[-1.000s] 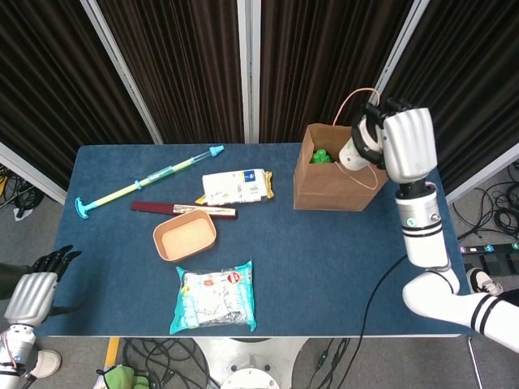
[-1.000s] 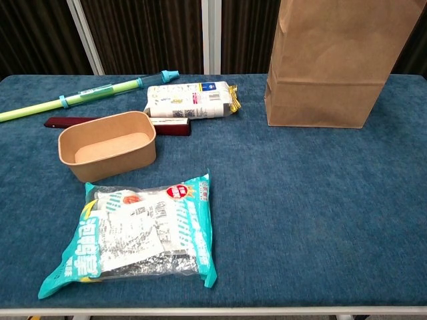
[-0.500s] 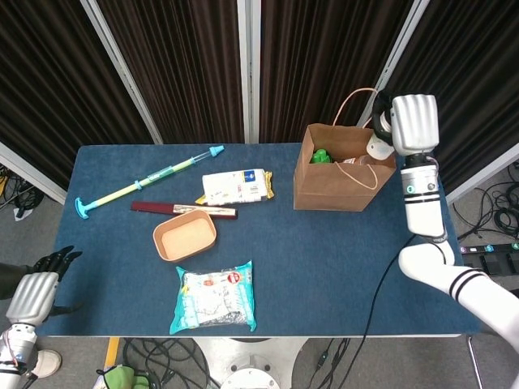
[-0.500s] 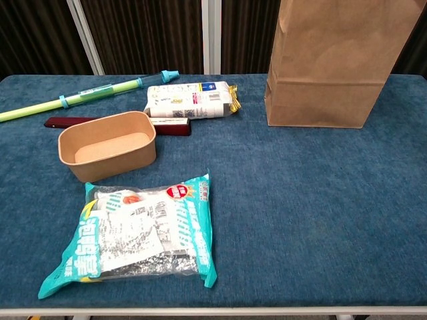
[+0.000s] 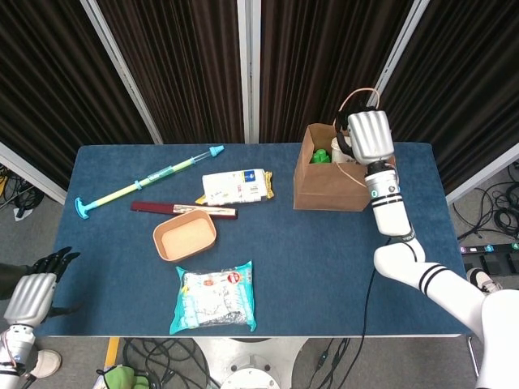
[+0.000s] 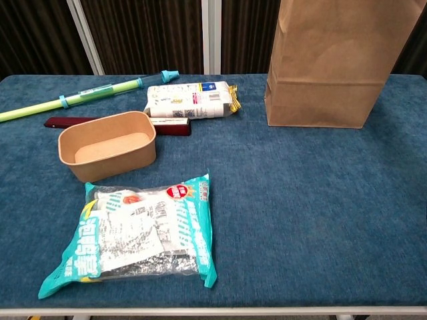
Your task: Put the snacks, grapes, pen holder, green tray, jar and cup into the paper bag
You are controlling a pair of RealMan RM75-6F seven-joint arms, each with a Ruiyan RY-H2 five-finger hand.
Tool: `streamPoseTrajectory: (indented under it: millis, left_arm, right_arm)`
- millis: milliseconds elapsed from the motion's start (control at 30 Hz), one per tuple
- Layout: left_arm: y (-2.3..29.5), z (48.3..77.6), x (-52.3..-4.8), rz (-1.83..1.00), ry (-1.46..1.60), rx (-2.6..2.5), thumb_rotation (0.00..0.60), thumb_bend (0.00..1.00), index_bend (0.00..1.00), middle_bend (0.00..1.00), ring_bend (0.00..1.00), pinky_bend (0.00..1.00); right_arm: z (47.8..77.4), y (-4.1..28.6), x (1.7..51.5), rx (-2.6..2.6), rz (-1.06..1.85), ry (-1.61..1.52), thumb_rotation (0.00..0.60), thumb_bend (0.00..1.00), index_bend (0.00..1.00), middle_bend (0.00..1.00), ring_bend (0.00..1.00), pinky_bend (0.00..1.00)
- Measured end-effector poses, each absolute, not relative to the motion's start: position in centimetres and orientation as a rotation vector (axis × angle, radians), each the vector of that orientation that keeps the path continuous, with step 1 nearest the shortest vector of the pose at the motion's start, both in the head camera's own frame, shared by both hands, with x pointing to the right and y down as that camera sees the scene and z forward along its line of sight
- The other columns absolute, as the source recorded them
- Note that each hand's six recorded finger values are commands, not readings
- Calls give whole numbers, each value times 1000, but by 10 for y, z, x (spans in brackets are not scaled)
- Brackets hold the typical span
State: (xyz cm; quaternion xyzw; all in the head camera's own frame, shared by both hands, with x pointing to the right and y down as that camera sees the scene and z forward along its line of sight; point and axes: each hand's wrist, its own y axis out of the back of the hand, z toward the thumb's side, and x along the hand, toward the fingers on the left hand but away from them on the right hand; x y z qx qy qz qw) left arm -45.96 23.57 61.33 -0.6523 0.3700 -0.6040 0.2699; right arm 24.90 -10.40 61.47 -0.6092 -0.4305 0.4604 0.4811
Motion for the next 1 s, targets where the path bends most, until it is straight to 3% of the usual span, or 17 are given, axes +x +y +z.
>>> streamPoseTrajectory:
  millis: [100,167,300,400,533,733,900,1000]
  left_arm:
    - [236,613,-460,-1625,1000,-1758,600,42,202,175,133,145]
    - [236,613,-459,-1621,1000,-1759,600,42,202,175,133,145]
    - [236,611,-459,-1609,1003,-1756,600,41,202,175,133,144]
    - [236,609,-460,-1609,1005,-1751,600,41,202,175,133,145]
    - [234,607,-461,-1600,1010,-1745,600,42,202,175,133,145]
    - [229,604,-459,-1571,1018,-1730,600,42,202,175,133,145]
    - [224,601,-458,-1552,1018,-1698,600,42,202,175,133,145]
    - [221,599,-457,-1540,1015,-1672,600,42,202,175,133,144]
  right_arm:
    - [611,-101,247,-1505,1124,-1049,600,38,17,128,1,151]
    - [606,-100,247,-1515,1123,-1051,600,3,0,97,0,130]
    - [593,-95,247,-1535,1101,-1072,600,0,0,127,1,123]
    - [577,-87,250,-1543,1059,-1103,600,28,26,215,79,211]
    - [553,-67,261,-1561,990,-1137,600,114,171,308,220,356]
    - [511,-13,305,-1561,935,-1143,600,152,291,370,257,405]
    - [493,48,357,-1619,972,-1127,600,151,296,341,240,409]
    - [497,89,385,-1666,1035,-1125,600,154,259,285,172,345]
